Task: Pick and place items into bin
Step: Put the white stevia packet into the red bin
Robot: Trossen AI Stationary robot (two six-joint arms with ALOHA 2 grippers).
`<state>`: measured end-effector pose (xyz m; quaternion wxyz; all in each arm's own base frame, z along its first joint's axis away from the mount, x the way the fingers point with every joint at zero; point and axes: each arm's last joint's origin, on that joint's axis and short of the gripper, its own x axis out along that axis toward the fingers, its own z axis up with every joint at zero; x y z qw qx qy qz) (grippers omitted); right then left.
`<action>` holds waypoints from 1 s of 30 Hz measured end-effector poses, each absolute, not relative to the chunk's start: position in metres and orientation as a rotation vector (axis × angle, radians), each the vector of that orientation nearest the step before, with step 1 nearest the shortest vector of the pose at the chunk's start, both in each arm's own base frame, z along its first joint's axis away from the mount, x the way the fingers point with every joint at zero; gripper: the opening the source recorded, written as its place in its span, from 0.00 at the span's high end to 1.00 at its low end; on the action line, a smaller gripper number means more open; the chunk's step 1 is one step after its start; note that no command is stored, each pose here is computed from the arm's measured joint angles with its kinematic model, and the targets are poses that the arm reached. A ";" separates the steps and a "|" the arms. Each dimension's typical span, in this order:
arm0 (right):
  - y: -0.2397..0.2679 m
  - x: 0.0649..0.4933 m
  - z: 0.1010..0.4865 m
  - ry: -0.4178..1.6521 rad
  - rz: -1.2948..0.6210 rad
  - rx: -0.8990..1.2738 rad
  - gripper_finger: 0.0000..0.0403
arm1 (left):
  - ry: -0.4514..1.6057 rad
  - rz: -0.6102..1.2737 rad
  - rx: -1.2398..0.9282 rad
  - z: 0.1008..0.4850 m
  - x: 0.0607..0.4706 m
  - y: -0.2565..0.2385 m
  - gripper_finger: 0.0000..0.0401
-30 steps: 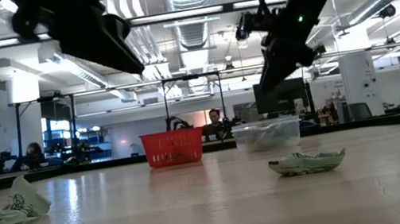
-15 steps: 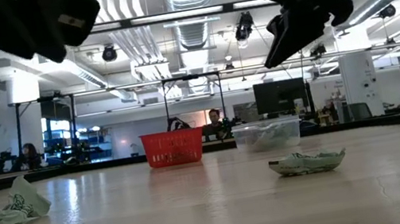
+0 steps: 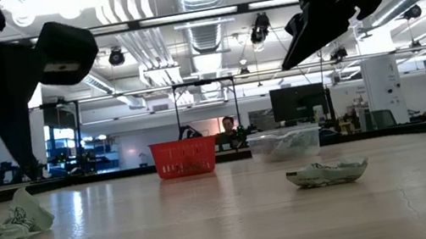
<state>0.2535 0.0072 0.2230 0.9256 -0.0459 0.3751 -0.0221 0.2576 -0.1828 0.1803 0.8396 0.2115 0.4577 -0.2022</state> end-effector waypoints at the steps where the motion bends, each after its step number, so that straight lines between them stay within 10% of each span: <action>1: 0.008 0.254 0.223 0.767 -0.044 -0.092 0.75 | 0.972 -0.431 0.460 0.178 0.258 -0.184 0.78; 30: 0.008 0.247 0.200 0.744 -0.041 -0.097 0.82 | 1.031 -0.430 0.667 0.151 0.264 -0.188 0.78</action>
